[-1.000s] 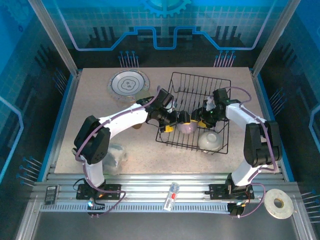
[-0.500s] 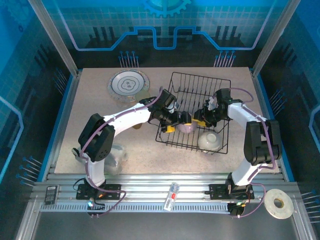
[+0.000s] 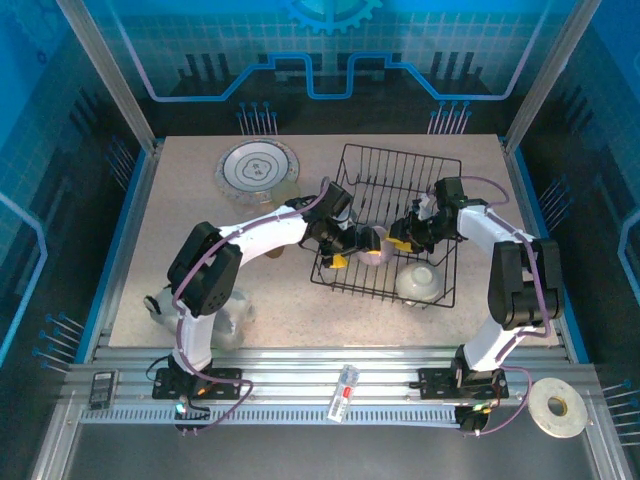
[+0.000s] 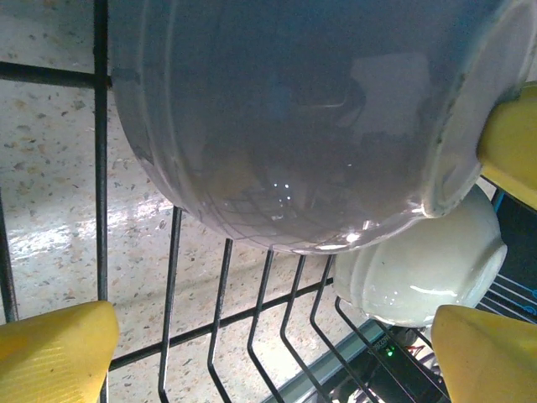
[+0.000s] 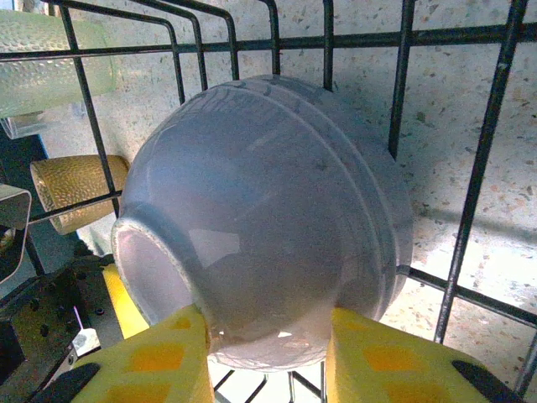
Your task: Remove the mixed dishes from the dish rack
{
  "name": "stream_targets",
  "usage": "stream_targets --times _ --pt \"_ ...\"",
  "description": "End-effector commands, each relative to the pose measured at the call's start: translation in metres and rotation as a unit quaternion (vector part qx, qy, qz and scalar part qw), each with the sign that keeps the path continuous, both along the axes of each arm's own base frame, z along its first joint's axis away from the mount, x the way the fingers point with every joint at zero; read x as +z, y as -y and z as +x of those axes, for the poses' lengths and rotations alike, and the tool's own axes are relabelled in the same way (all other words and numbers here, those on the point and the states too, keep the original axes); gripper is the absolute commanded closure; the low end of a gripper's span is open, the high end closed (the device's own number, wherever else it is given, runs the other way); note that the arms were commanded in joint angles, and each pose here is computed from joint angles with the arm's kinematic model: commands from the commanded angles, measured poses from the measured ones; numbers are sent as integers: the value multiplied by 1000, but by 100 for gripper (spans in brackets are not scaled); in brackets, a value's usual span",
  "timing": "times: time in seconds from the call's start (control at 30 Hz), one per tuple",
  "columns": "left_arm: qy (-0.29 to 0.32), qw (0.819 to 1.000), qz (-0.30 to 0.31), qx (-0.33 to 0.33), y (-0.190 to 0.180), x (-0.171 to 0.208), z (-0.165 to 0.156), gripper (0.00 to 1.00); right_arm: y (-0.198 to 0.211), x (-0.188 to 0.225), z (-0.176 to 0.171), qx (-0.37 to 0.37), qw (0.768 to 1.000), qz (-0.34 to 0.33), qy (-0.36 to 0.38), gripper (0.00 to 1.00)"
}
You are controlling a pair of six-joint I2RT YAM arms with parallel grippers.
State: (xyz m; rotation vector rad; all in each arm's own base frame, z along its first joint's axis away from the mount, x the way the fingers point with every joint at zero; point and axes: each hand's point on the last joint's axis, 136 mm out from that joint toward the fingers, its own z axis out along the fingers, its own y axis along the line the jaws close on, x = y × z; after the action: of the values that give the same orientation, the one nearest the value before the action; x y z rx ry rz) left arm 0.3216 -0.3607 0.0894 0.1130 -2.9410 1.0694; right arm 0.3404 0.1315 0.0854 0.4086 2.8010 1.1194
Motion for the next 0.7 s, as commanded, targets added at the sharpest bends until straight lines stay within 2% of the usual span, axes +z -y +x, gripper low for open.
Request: stream_targets --times 0.0,0.17,0.67 --pt "-18 1000 11 2 -5 -11 -3 6 30 -64 -35 -24 990 -89 -107 83" --pt "-20 1000 9 2 -4 -12 -2 11 30 -63 -34 -25 990 -87 -105 83" --pt "-5 1000 -7 5 1 -13 6 10 29 -61 -34 -27 991 -81 -105 84"
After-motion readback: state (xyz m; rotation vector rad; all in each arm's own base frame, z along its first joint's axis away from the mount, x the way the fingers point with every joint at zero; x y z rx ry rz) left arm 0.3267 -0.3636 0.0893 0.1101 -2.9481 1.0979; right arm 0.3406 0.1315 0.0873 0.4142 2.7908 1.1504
